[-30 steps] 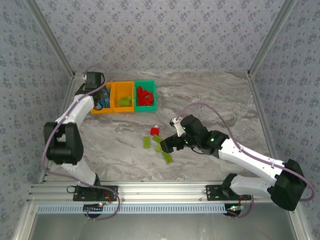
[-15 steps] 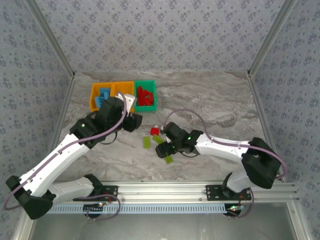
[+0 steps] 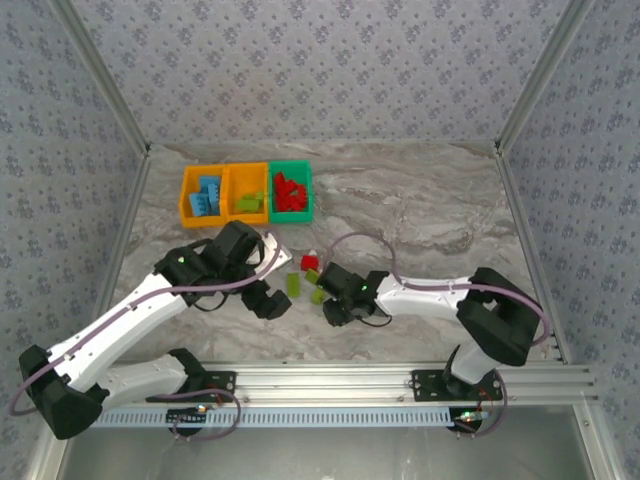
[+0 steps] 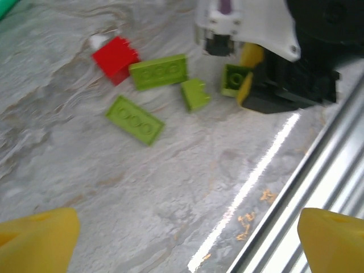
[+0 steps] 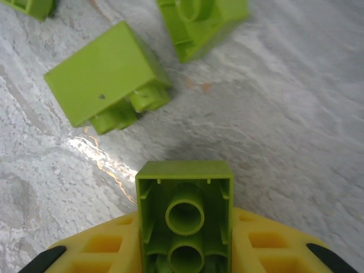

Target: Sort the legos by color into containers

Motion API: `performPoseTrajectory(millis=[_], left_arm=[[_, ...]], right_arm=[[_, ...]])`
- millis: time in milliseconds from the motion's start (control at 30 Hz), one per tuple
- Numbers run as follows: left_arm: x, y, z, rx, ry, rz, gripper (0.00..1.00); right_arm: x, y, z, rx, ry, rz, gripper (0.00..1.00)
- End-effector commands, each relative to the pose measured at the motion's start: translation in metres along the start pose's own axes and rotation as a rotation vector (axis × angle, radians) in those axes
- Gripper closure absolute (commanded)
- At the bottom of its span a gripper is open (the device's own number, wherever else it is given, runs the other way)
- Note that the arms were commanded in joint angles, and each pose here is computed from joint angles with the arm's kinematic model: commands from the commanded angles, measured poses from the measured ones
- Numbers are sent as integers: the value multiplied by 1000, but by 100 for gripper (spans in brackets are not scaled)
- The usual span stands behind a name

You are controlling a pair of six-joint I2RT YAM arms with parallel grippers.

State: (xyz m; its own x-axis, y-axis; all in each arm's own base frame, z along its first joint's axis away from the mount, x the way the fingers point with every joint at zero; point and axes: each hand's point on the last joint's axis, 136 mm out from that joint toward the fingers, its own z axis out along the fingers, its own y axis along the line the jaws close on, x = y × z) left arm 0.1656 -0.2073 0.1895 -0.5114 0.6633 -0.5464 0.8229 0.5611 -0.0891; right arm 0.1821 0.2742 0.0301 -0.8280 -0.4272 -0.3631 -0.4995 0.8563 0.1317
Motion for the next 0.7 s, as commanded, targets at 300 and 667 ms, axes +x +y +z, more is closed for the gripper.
performPoseTrajectory(millis=[300, 667], left_arm=[[-29, 11, -59, -91, -385, -15, 1], [-21, 40, -65, -236, -404, -79, 1]], right_arm=[[-159, 62, -146, -282, -900, -207, 71], [-309, 52, -100, -158, -1022, -213, 72]])
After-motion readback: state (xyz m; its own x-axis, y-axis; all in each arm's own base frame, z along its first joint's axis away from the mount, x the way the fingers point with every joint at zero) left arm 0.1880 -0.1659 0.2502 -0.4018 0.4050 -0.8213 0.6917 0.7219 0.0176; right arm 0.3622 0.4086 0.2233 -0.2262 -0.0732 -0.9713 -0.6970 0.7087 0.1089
